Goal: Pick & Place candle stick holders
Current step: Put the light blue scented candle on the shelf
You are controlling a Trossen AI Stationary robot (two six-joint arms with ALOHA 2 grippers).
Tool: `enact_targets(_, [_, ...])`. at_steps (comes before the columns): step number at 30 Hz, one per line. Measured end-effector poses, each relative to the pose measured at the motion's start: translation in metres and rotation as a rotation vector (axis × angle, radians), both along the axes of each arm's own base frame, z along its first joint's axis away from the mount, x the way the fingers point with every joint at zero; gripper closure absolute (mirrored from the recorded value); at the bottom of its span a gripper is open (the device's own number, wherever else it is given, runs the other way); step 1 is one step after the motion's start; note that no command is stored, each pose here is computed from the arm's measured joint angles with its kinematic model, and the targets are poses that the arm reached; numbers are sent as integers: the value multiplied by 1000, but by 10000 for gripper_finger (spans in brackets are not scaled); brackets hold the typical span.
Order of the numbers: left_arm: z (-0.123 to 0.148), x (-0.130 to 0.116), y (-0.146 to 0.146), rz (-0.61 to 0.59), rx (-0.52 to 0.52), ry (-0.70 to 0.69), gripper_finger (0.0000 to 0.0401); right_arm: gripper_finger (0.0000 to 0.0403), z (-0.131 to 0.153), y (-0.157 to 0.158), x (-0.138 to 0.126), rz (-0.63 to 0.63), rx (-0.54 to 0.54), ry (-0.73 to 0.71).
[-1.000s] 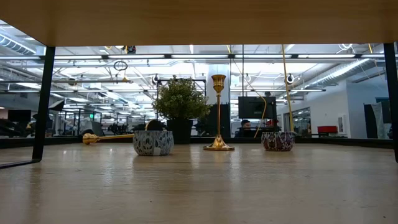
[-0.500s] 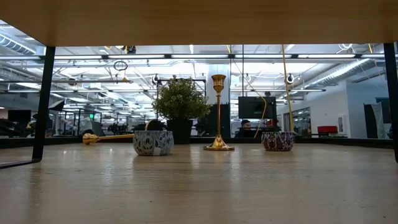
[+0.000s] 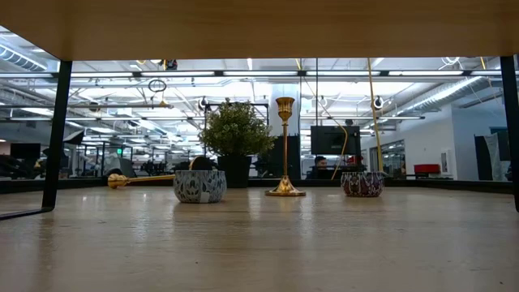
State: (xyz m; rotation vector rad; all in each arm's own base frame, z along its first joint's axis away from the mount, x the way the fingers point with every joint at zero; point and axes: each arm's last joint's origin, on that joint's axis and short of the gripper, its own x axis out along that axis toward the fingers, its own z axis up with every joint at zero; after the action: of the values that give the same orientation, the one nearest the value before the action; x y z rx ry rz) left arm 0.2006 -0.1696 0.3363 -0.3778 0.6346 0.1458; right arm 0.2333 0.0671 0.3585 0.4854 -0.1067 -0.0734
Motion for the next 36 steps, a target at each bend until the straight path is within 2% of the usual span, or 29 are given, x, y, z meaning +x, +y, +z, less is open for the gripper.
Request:
enact_targets(4, [11,-11,1,25,-19,-65,109,403,0,0,0,0,-1,1])
enact_targets(7, [13,-15,2,29,-45,-65,109,403,0,0,0,0,-1,1])
enact_targets(12, [2,-29,4,37,-50,83,109,403,0,0,0,0,-1,1])
enact_targets(18, [-8,-39,17,264,-140,208,109,403,0,0,0,2,19,-1])
enact_targets(21, [-11,-43,24,377,-141,232,109,403,0,0,0,2,32,-2])
enact_targets(27, [-11,-46,42,666,-125,75,109,403,0,-2,1,-4,32,-2])
enact_targets(31, [-9,-44,54,765,-83,-1,109,403,0,-6,2,-19,36,-2])
enact_targets(36, [-9,-37,71,846,-30,11,109,401,-3,-17,5,-66,24,29])
